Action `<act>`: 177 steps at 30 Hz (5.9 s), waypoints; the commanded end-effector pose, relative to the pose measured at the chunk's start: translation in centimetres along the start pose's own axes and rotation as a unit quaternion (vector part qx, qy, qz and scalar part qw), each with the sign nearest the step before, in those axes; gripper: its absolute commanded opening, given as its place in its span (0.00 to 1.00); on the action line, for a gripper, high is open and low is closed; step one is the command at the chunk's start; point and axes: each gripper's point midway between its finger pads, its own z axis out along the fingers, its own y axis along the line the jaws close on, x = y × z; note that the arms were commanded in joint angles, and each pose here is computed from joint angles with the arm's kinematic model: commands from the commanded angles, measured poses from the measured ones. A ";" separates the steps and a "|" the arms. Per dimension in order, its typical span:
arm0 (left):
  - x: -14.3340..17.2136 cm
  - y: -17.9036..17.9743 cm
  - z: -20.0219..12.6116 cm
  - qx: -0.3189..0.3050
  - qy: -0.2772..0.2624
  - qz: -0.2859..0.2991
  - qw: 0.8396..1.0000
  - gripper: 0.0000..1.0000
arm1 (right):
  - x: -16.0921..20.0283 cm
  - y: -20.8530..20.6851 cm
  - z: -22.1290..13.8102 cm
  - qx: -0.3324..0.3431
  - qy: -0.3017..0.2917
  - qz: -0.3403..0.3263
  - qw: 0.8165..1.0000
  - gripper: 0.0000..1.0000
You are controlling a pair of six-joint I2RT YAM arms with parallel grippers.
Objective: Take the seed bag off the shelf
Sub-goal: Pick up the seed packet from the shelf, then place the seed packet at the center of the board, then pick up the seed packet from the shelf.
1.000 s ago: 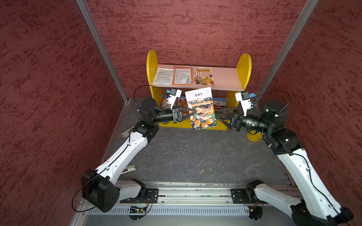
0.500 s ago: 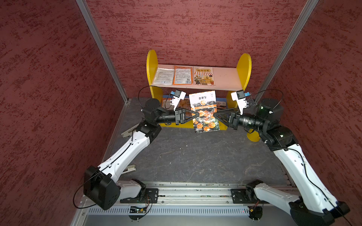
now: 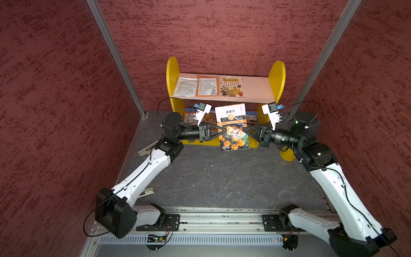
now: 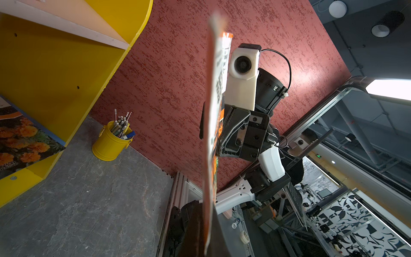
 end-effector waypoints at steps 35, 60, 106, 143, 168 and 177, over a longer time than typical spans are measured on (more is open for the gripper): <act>3.8 2.3 -13.0 -0.358 -0.074 0.060 0.929 1.00 | 15.0 -8.6 13.7 0.124 0.030 0.201 0.971 0.00; 4.8 3.4 -13.2 -0.360 -0.073 0.046 0.929 1.00 | 24.3 -13.5 28.7 0.146 0.096 0.277 0.945 0.00; 6.5 4.9 -13.4 -0.369 -0.058 0.030 0.927 1.00 | 30.3 -20.4 30.1 0.242 0.147 0.294 0.913 0.03; 6.0 5.8 -13.5 -0.381 -0.058 0.029 0.922 1.00 | 22.6 -15.9 23.6 0.206 0.125 0.138 0.961 0.46; 3.0 7.0 -11.9 -0.378 -0.070 0.036 0.922 1.00 | 3.1 -3.8 5.0 0.282 0.057 -0.150 0.946 0.98; 3.0 5.9 -10.4 -0.364 -0.055 0.064 0.928 1.00 | -4.0 -2.8 6.1 0.312 0.013 -0.219 0.925 0.99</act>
